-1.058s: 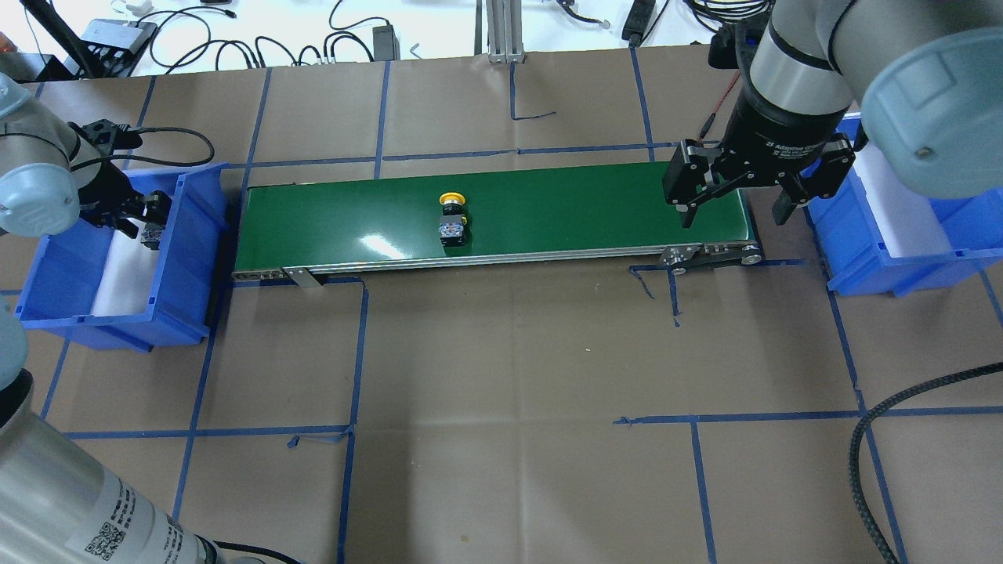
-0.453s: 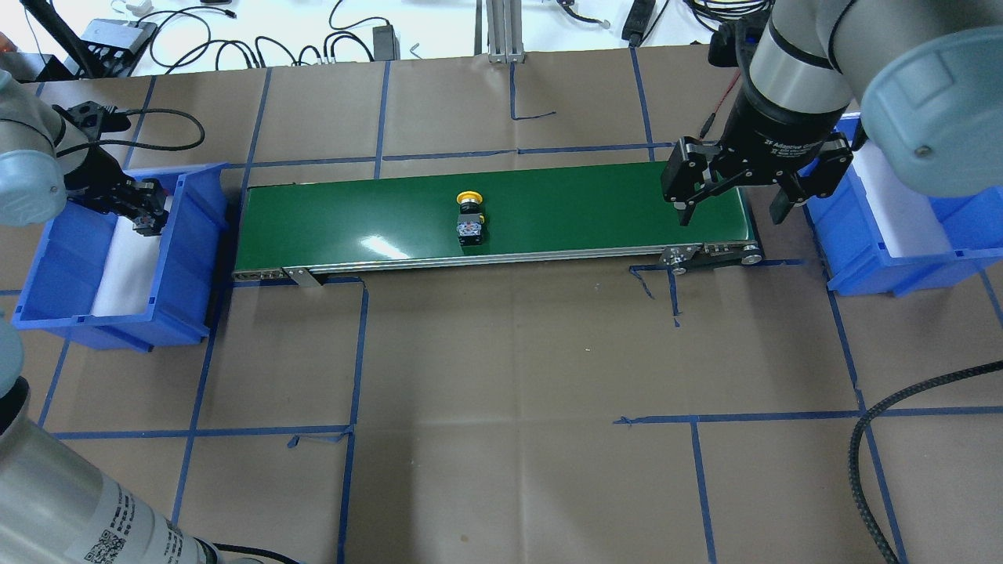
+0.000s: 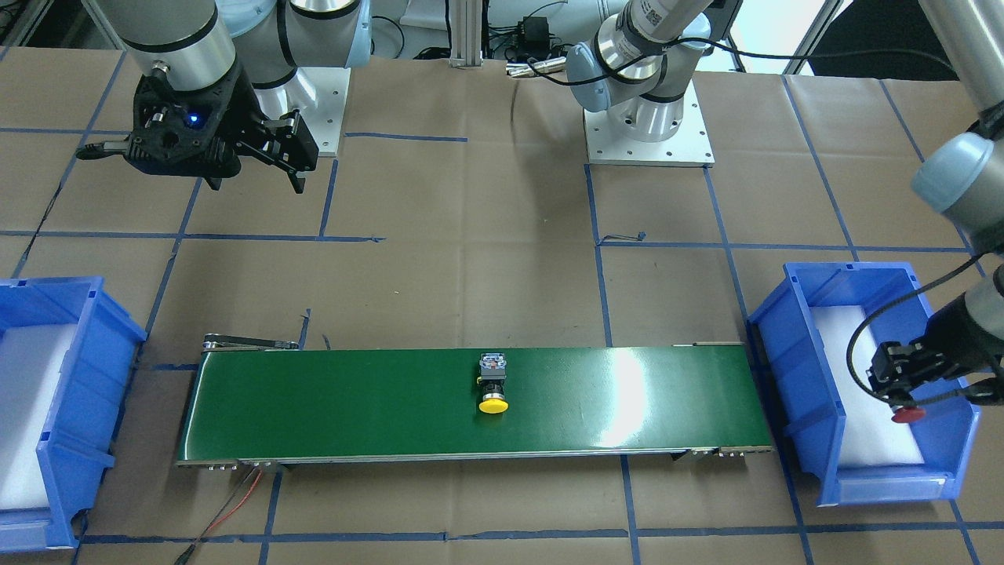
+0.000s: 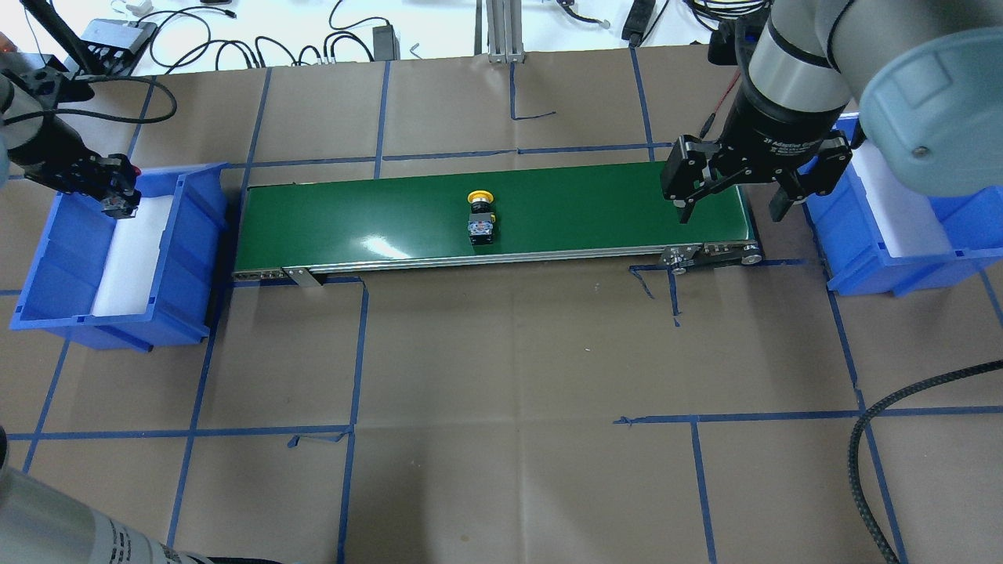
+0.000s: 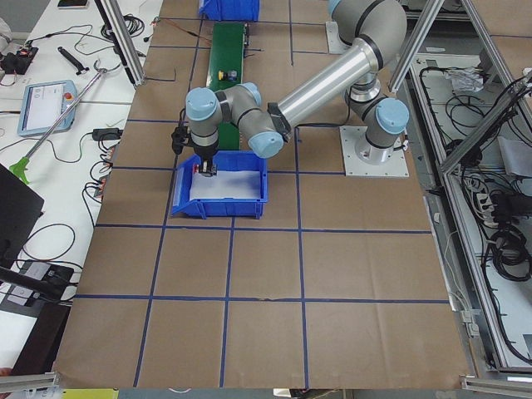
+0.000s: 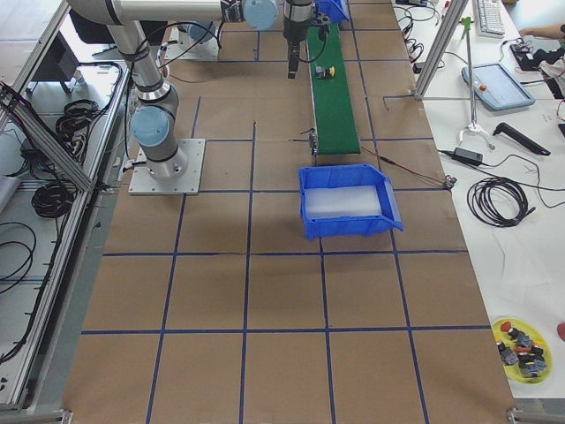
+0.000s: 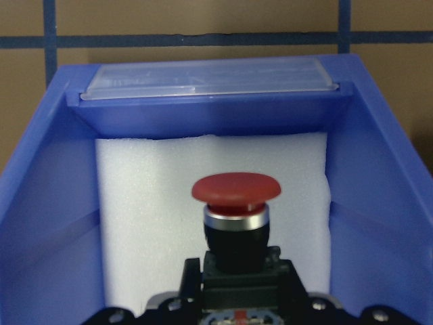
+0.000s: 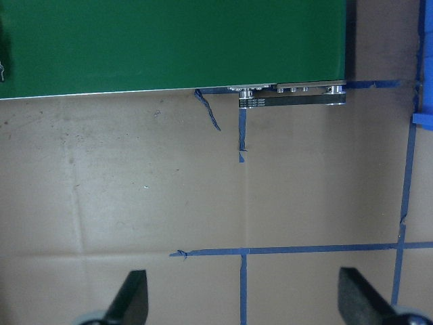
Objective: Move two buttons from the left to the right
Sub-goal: 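Place the red button on the conveyor while the right gripper lowers over the belt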
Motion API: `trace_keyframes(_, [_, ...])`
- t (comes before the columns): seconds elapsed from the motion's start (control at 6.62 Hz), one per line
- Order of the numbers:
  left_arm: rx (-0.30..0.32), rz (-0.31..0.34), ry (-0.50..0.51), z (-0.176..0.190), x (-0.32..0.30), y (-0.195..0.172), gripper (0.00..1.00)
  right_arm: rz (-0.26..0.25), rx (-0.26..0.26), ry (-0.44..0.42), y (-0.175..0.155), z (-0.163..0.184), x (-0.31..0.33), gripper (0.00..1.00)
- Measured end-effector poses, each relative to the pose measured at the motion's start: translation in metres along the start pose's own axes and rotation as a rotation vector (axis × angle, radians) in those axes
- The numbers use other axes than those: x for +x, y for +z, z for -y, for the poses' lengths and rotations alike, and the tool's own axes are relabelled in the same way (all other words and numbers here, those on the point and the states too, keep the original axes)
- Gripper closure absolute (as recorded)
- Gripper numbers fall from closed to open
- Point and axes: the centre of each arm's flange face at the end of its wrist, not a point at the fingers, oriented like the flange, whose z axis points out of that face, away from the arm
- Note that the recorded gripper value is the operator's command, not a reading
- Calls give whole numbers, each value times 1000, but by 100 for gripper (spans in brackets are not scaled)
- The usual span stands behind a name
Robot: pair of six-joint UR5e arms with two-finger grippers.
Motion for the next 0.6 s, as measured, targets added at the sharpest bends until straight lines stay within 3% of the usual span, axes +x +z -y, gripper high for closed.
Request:
trace_keyframes(0.3, [-26, -10, -7, -22, 16, -45, 100, -2, 30, -2, 8, 15, -1, 0])
trace_keyframes(0.6, [-32, -14, 1, -14, 55, -48, 100, -1, 77, -4, 28, 45, -3, 0])
